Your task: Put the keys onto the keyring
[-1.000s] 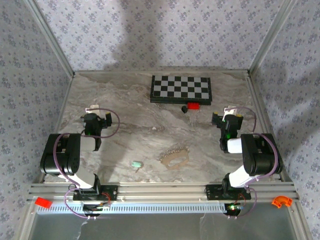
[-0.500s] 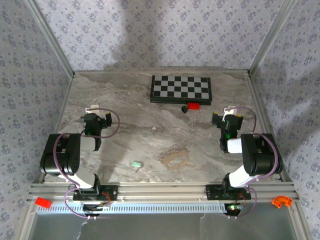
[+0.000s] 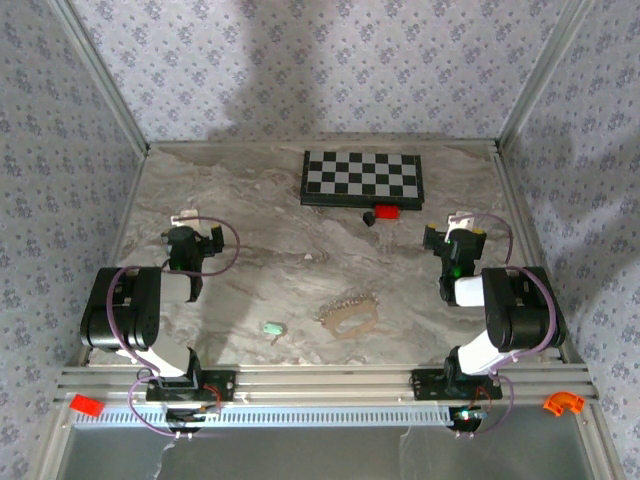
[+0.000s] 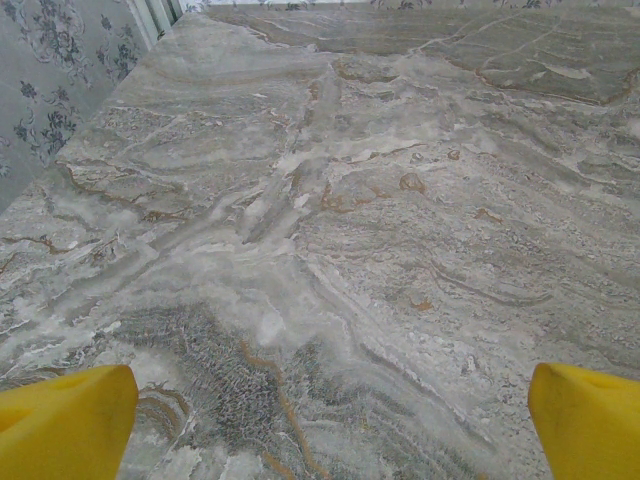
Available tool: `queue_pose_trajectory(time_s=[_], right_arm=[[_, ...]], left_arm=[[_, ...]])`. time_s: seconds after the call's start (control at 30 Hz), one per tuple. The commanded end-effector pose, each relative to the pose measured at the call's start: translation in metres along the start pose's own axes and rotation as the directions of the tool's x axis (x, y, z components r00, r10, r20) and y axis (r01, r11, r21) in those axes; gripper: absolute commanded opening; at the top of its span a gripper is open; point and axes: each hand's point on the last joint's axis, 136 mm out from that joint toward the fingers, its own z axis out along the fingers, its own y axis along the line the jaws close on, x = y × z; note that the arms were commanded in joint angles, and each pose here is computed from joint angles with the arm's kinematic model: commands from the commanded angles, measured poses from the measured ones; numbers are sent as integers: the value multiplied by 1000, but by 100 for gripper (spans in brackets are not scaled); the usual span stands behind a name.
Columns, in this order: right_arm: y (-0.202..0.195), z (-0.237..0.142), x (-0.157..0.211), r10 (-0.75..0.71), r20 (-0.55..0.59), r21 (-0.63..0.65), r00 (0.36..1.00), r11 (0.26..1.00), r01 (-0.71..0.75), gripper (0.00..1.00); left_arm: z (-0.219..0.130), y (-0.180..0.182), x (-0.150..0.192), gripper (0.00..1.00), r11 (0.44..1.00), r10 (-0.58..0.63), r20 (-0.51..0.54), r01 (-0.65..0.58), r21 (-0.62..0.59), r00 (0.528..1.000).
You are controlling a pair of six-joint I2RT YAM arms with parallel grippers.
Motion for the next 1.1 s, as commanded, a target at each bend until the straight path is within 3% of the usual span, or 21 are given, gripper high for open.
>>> queue_pose_trajectory(time_s=[0.0, 0.4, 0.67, 0.8, 0.97, 1.07], right_arm=[[-2, 1, -3, 19, 8, 15, 1000, 1000, -19, 100], [1, -11, -12, 8, 57, -12, 998, 1000, -8, 100], [29, -38, -48, -122, 99, -59, 988, 990, 128, 100], [42, -63, -83, -64, 153, -78, 986, 994, 77, 100], [37, -92, -105, 78, 64, -33, 995, 997, -76, 100], [37, -106, -99, 168, -108, -36, 980, 984, -173, 100]], left_arm=[[0, 0, -10, 100, 1000, -19, 31, 19, 9, 999], [-3, -4, -17, 100, 1000, -4, 6, 4, 31, 1000], [-33, -6, -50, 100, 998, 4, 39, -7, 65, 999], [-60, -25, -67, 100, 991, -6, 47, 0, 133, 999], [-93, -25, -77, 100, 969, -225, -79, 232, 87, 971], [-110, -52, -73, 100, 939, -235, -196, 275, 208, 952]])
